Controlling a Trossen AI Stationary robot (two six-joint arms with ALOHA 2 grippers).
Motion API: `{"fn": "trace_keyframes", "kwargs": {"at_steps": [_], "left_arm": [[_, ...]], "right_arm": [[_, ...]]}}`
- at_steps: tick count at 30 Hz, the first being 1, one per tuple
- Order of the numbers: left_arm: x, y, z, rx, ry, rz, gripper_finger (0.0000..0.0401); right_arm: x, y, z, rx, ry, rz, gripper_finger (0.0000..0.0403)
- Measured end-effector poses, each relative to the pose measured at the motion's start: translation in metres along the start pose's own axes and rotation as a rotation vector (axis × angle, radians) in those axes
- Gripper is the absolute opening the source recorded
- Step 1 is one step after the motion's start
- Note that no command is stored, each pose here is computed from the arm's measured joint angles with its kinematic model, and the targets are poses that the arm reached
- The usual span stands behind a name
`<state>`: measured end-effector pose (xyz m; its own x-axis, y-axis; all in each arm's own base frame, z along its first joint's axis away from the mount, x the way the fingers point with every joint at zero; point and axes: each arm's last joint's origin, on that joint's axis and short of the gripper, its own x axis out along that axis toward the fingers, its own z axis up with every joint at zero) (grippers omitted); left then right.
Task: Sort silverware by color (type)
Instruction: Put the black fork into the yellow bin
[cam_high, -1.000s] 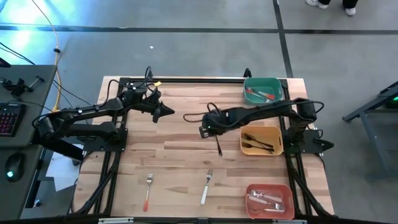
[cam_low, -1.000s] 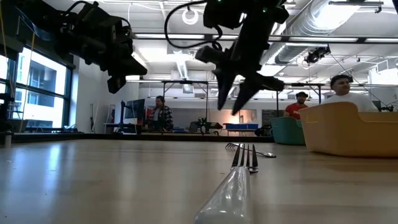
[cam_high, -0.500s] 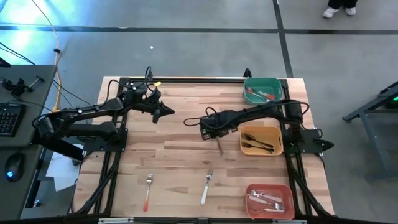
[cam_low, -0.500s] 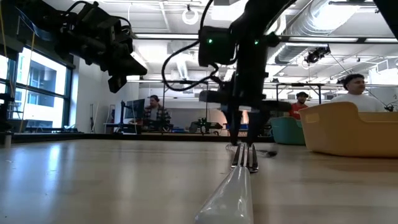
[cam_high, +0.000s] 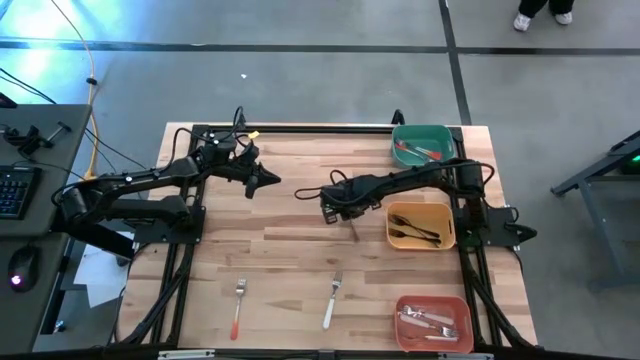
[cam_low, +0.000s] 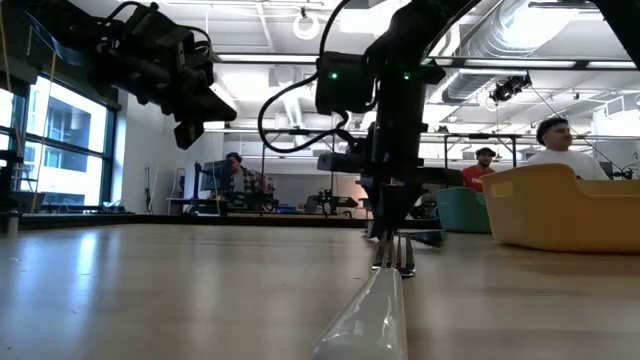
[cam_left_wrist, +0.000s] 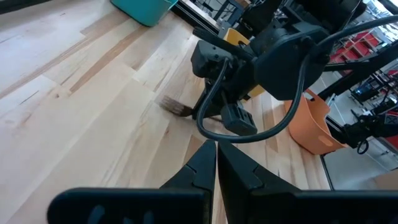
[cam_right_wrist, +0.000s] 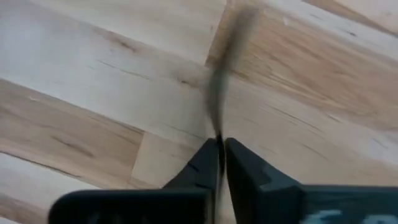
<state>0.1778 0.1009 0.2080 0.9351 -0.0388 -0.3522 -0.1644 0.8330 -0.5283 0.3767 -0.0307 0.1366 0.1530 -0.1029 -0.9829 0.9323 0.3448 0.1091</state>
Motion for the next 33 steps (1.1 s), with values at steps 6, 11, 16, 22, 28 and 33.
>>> {"fn": "trace_keyframes", "kwargs": {"at_steps": [6, 11, 16, 22, 28, 33], "left_arm": [[0.0, 0.0, 0.0, 0.0, -0.001, 0.004, 0.0009], [0.0, 0.001, 0.0, -0.003, -0.004, 0.022, 0.0009], [0.0, 0.001, -0.001, -0.005, -0.001, 0.023, 0.0009], [0.0, 0.001, 0.0, 0.003, -0.004, 0.032, 0.0009], [0.0, 0.002, 0.0, 0.003, -0.011, 0.052, 0.0009], [0.0, 0.002, 0.0, -0.019, -0.012, 0.053, 0.0009]], "right_arm": [[-0.01, 0.004, 0.003, -0.048, 0.032, 0.027, 0.0005], [-0.059, 0.012, 0.004, -0.115, -0.016, 0.128, 0.0001], [-0.113, -0.004, -0.015, -0.237, 0.005, 0.068, 0.0], [-0.177, -0.055, -0.039, -0.308, 0.028, -0.103, 0.0], [-0.212, -0.102, -0.053, -0.434, 0.048, -0.165, 0.0], [-0.216, -0.13, -0.061, -0.551, 0.063, -0.129, 0.0]]}}
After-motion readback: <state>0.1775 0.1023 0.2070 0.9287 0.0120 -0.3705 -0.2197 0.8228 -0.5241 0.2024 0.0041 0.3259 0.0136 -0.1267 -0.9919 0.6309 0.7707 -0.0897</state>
